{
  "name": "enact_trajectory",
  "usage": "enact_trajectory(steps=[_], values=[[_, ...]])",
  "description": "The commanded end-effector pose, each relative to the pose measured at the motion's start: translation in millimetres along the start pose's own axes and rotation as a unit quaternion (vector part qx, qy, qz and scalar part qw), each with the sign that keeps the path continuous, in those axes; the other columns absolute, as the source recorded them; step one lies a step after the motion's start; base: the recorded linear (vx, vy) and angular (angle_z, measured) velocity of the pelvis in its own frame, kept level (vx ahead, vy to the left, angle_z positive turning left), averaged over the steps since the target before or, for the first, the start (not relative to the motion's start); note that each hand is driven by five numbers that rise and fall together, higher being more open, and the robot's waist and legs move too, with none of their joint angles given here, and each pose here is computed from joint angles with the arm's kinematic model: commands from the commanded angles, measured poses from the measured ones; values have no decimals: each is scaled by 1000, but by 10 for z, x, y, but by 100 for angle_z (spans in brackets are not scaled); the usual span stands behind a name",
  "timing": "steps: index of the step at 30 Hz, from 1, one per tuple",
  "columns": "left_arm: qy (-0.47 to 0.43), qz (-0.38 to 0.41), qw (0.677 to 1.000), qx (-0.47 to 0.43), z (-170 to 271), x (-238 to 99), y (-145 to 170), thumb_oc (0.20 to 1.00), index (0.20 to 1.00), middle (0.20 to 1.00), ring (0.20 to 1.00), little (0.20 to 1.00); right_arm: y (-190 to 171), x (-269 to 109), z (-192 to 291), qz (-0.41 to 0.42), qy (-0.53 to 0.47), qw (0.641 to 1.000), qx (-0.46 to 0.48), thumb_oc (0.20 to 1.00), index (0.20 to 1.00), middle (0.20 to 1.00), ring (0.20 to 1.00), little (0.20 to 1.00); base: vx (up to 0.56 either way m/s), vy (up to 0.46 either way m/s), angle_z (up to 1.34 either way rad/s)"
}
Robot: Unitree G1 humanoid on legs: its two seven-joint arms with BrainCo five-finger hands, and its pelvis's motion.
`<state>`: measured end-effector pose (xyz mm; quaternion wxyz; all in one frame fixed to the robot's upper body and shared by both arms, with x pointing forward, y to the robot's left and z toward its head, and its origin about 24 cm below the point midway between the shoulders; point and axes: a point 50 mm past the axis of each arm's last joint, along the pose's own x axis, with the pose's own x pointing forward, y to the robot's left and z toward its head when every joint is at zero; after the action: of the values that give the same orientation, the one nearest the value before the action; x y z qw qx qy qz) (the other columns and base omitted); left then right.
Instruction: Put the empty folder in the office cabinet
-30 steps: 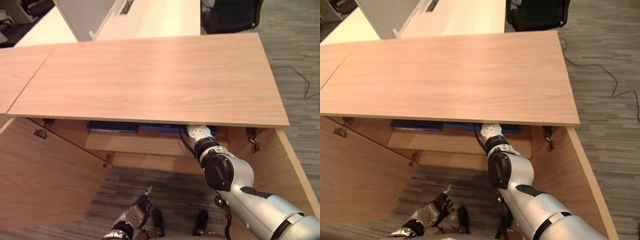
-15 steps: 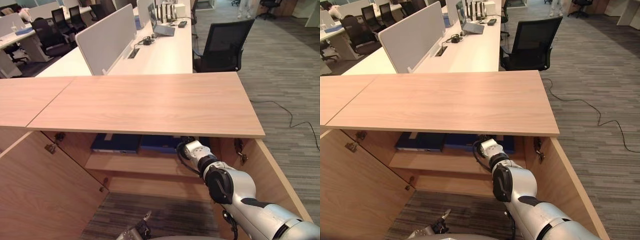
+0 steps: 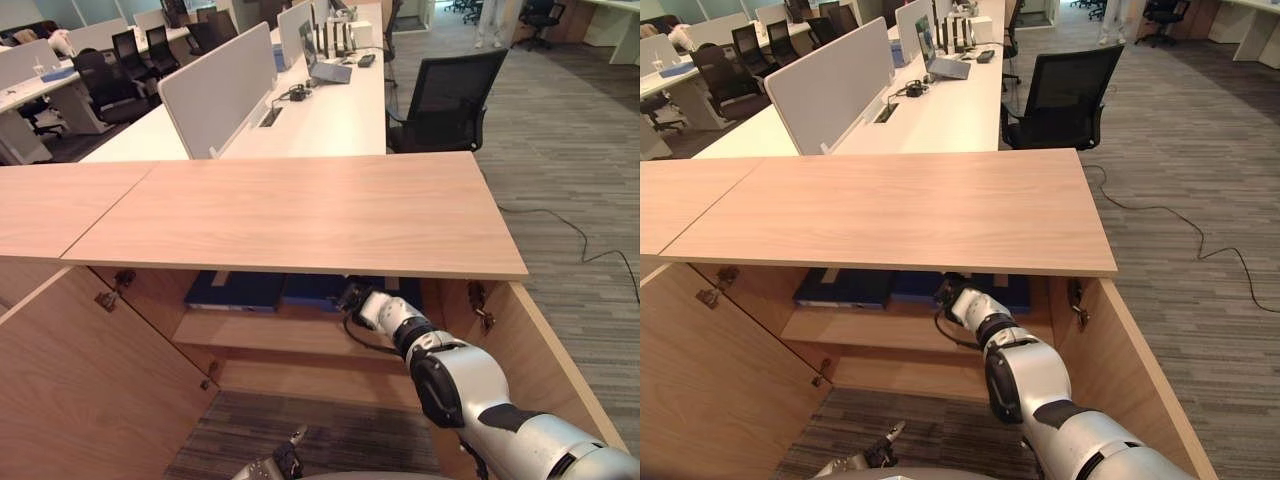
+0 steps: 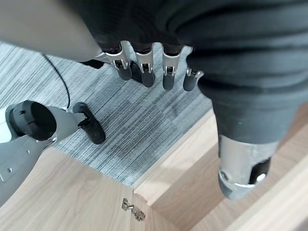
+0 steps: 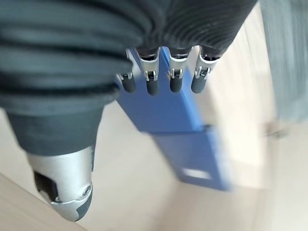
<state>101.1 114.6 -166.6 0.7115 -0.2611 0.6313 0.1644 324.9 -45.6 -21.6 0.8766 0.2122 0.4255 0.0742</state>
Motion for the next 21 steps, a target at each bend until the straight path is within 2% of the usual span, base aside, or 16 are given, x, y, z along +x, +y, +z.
enact_trajectory(steps=[1,5,8,11,21], values=[[7,-53,997,52,-136,-44,-566,1000,1000,1000,1000,1000,453,19,-475,72,109,985,-113,1000,1000,1000,1000,1000,0,0,0],[-31,-73,995,60,22,-112,-710,1000,1000,1000,1000,1000,192,8,-506,36,151,973,-172,1000,1000,1000,1000,1000,-4,-2,-3],[-103,-88,988,74,338,-235,-814,1000,1000,1000,1000,1000,-335,-32,-577,-44,196,946,-253,1000,1000,1000,1000,1000,1,-9,-3],[-134,-84,984,83,489,-283,-789,1000,1000,1000,1000,1000,-592,-71,-656,-71,219,932,-279,1000,1000,1000,1000,1000,3,-6,-2],[-192,-58,973,113,748,-413,-795,1000,1000,1000,1000,1000,-978,-130,-819,-138,206,923,-293,1000,1000,1000,1000,1000,12,-43,-6]])
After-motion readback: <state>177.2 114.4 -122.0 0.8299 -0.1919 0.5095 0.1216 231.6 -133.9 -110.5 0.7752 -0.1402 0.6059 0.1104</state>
